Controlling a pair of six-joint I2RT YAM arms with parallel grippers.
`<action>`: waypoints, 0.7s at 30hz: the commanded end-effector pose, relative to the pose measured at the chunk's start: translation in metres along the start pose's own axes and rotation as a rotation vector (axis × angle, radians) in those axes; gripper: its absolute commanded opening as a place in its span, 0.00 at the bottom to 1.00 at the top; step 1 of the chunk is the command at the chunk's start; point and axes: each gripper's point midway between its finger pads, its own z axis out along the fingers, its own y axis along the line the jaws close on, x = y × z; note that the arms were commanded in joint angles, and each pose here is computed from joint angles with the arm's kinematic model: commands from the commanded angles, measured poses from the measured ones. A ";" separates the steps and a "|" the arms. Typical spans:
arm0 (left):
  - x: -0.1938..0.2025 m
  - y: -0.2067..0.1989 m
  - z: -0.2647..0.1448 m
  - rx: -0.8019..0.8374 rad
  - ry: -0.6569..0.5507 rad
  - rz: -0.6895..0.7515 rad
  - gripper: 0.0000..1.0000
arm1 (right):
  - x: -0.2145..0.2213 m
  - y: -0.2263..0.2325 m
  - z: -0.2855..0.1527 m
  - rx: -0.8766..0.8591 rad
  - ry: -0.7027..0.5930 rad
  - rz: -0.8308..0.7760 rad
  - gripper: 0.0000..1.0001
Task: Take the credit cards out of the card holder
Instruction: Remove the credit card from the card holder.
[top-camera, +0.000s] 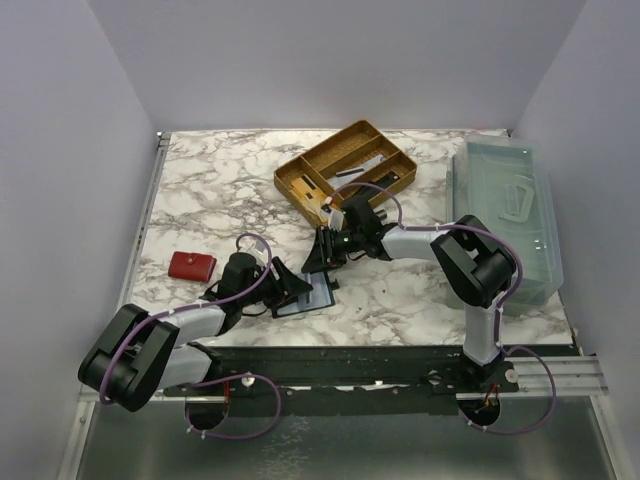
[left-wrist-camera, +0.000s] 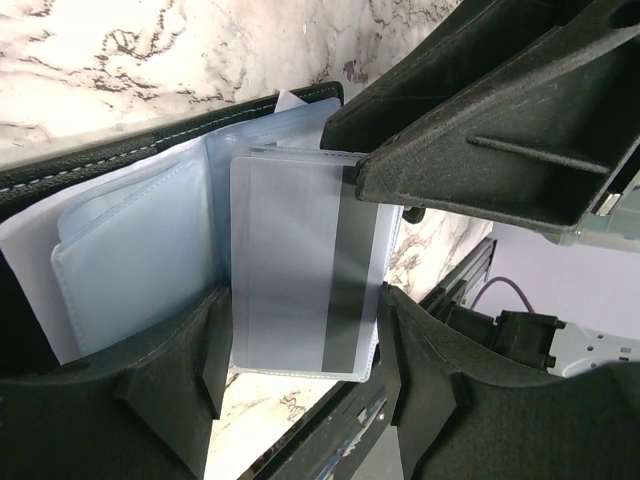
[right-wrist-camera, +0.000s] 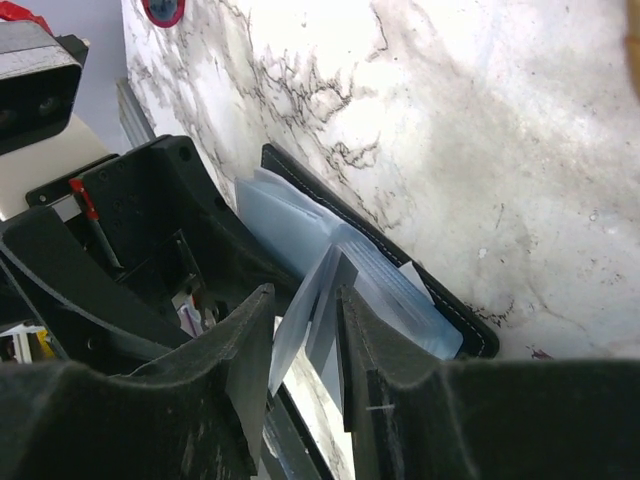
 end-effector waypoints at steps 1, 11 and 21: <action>-0.014 -0.009 0.004 0.015 -0.055 0.013 0.61 | -0.003 -0.002 0.002 0.025 0.009 -0.038 0.35; -0.019 -0.008 0.006 -0.008 -0.074 0.006 0.67 | 0.006 0.010 0.010 0.023 0.057 -0.085 0.32; -0.017 -0.012 -0.008 0.036 -0.113 0.036 0.74 | 0.005 -0.007 0.013 0.098 0.052 -0.099 0.18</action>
